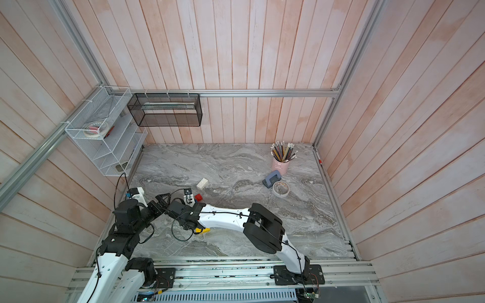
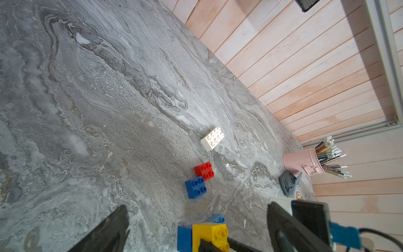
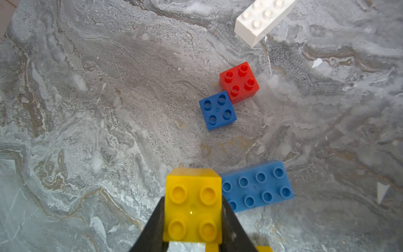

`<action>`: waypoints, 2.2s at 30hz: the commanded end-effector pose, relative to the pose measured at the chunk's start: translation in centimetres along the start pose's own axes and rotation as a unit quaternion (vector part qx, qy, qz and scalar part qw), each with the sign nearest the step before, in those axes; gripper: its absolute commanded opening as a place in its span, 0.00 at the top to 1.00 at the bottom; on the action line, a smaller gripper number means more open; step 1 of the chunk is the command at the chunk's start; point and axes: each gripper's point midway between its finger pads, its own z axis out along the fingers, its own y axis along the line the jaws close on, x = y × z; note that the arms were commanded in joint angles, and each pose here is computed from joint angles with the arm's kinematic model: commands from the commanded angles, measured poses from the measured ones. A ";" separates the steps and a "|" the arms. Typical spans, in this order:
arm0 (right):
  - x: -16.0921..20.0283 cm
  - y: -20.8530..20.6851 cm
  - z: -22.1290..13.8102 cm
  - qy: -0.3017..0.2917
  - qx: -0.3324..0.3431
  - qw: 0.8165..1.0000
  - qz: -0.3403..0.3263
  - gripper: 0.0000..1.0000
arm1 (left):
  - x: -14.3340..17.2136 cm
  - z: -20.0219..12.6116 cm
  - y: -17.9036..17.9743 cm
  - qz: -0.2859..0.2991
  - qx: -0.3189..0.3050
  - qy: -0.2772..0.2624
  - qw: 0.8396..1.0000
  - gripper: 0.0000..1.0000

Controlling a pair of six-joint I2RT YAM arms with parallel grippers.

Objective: Assemble a spoon with lego
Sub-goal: Assemble the lego brick with the lego brick.

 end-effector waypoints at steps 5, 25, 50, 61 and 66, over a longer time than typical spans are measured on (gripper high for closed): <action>1.6 -1.1 1.1 0.016 0.034 0.999 -0.020 1.00 | 0.3 0.0 -0.1 0.000 0.007 0.005 1.000 0.00; 4.4 -2.1 2.0 0.048 0.073 0.995 -0.047 1.00 | 0.3 -0.1 -0.2 0.002 0.011 0.005 1.000 0.00; 6.6 -3.4 2.8 0.061 0.062 0.993 -0.075 1.00 | 0.4 -0.1 -0.3 0.003 0.014 0.005 1.000 0.00; 7.2 -5.2 2.0 0.083 0.118 0.984 -0.102 1.00 | 0.4 0.1 -0.1 0.003 0.009 0.007 1.000 0.00; 7.3 -5.0 1.8 0.084 0.109 0.987 -0.087 1.00 | 0.3 0.2 -0.1 0.004 0.008 0.007 1.000 0.00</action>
